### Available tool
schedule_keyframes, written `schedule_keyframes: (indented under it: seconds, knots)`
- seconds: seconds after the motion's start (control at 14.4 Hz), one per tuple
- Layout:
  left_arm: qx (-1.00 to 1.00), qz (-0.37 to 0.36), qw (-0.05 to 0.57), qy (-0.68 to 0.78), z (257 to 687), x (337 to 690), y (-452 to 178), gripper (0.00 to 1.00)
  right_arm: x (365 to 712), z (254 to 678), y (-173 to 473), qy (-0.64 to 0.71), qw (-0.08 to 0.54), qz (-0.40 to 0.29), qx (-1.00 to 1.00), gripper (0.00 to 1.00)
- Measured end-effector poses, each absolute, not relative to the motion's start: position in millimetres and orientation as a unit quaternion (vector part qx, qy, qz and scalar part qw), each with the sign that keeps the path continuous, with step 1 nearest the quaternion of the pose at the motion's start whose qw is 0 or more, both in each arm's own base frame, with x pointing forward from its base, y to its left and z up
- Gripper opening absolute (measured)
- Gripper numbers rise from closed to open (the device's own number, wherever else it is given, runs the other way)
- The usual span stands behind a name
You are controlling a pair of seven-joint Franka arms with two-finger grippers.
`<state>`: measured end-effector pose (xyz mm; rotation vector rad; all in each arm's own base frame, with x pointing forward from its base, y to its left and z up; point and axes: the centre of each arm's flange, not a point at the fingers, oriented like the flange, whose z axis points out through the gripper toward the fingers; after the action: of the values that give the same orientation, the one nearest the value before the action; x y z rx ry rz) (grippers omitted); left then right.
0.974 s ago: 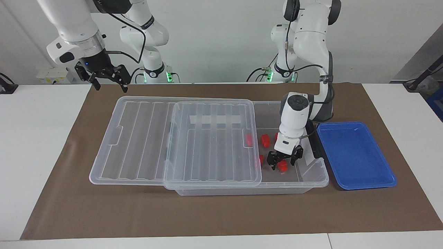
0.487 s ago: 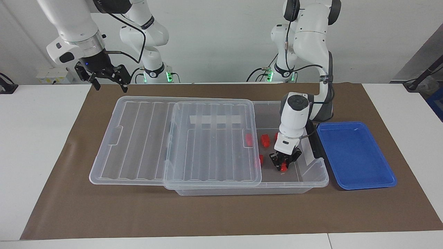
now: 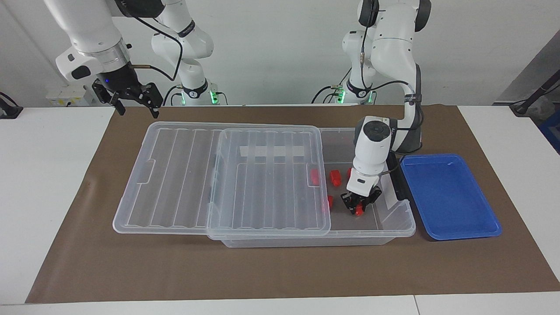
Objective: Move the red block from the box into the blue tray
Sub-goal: 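Grasp the red block with the left gripper and lift it, then carry the red block into the blue tray with the left gripper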
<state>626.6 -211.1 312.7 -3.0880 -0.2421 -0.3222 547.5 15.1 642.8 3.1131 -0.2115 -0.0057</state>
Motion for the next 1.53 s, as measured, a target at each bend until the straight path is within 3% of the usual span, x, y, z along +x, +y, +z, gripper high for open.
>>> schedule_keyframes:
  seconds: [0.21, 0.56, 1.11, 1.32, 1.53]
  knots:
    - [-0.99, -0.088, 0.025, -0.106, 351, 636, -222, 0.34, 551, 643, 10, -0.073, 0.009, 0.01, 0.997, 0.54]
    - [-0.989, -0.071, 0.039, -0.123, 415, 627, -220, 0.34, 564, 617, -15, -0.091, 0.008, 0.035, 0.995, 0.03]
    - [-0.988, 0.004, 0.078, -0.133, 537, 598, -190, 0.34, 599, 531, -81, -0.129, 0.007, 0.05, 0.99, 0.01]
    - [-0.993, 0.015, 0.07, -0.092, 559, 608, -129, 0.34, 616, 499, -90, -0.121, 0.006, 0.056, 0.991, 0.01]
    - [-0.998, 0.019, 0.044, -0.038, 573, 616, -26, 0.34, 627, 475, -93, -0.119, 0.005, 0.052, 0.992, 0.01]
